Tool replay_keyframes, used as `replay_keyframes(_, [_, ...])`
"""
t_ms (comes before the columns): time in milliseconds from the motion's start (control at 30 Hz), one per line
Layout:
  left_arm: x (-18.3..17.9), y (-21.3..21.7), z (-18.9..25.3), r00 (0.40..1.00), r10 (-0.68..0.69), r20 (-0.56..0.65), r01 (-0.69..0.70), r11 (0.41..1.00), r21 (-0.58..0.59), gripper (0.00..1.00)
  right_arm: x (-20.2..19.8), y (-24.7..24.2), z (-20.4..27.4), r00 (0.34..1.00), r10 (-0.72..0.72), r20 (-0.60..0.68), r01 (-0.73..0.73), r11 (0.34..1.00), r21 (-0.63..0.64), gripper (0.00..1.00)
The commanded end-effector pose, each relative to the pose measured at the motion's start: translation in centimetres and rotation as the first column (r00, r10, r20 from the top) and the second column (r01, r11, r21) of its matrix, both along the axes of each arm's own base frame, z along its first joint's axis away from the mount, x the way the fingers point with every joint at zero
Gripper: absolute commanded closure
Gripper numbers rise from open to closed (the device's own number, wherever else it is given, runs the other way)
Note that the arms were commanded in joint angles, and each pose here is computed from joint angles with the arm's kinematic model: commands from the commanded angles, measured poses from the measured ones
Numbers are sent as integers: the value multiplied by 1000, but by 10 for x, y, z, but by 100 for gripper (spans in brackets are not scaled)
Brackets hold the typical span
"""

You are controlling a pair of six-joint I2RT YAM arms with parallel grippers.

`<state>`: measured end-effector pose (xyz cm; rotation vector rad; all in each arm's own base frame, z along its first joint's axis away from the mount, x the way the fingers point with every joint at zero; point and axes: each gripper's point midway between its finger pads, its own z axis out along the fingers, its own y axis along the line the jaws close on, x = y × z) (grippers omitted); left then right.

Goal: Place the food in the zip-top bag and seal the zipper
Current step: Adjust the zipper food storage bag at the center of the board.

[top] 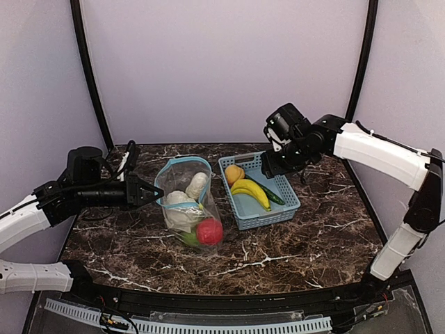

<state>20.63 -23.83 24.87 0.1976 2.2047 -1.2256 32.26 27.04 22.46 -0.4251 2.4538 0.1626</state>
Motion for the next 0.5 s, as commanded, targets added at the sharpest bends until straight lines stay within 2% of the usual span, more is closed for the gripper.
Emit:
replay_keyframes(0, [-4,3,10,999,-17,47,17,1000,-8,99,27,1,-37,997,37,-65,-36,999,21,41])
replay_keyframes(467, [-7,9,11,999,3,44,-3,1000,1,99,84,-13,-123,983,22,-183,-35,997,-65,56])
